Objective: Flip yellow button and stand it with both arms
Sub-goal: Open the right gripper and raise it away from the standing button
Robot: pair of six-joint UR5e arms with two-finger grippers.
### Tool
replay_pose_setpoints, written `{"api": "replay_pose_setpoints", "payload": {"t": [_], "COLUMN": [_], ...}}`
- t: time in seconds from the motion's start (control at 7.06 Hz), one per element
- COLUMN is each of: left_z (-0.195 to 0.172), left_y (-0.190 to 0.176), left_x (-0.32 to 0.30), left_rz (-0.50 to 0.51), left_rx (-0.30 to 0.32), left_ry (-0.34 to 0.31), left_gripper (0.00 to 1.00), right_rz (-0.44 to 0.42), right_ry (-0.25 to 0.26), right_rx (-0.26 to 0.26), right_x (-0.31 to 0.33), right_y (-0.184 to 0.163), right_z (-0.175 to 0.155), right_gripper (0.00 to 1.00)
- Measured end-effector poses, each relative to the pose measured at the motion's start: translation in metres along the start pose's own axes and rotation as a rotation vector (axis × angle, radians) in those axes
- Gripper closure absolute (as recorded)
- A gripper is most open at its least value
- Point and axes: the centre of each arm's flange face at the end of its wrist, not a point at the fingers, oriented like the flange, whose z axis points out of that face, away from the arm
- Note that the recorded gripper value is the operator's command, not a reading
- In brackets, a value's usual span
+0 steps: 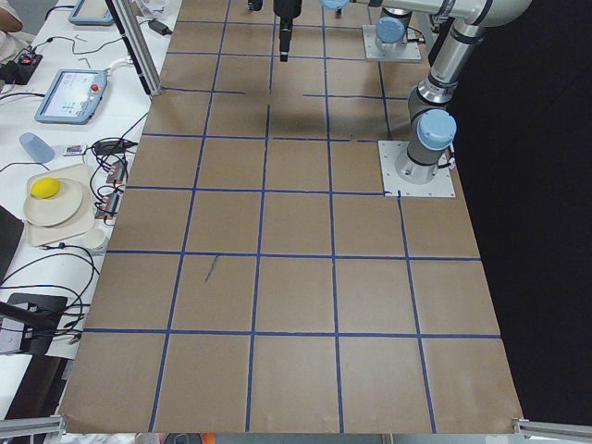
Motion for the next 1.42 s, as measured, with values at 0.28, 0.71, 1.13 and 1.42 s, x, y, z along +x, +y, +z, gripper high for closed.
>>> {"api": "replay_pose_setpoints", "payload": {"t": [0.28, 0.71, 1.13, 1.42], "left_z": [0.0, 0.0, 0.0, 0.0], "left_y": [0.0, 0.001, 0.001, 0.001], "left_x": [0.0, 0.0, 0.0, 0.0], "left_rz": [0.0, 0.001, 0.001, 0.001], "left_rx": [0.001, 0.0, 0.0, 0.0], "left_ry": [0.0, 0.0, 0.0, 0.0], "left_gripper": [0.0, 0.0, 0.0, 0.0], "right_rz": [-0.057, -0.085, -0.085, -0.085], "right_ry": [0.022, 0.025, -0.012, -0.038], "right_rx": [0.012, -0.019, -0.055, -0.063], "right_x": [-0.086, -0.109, -0.113, -0.115], "right_y": [0.034, 0.057, 0.063, 0.066], "right_z": [-0.042, -0.05, -0.046, -0.047], "right_gripper": [0.0, 0.0, 0.0, 0.0]}}
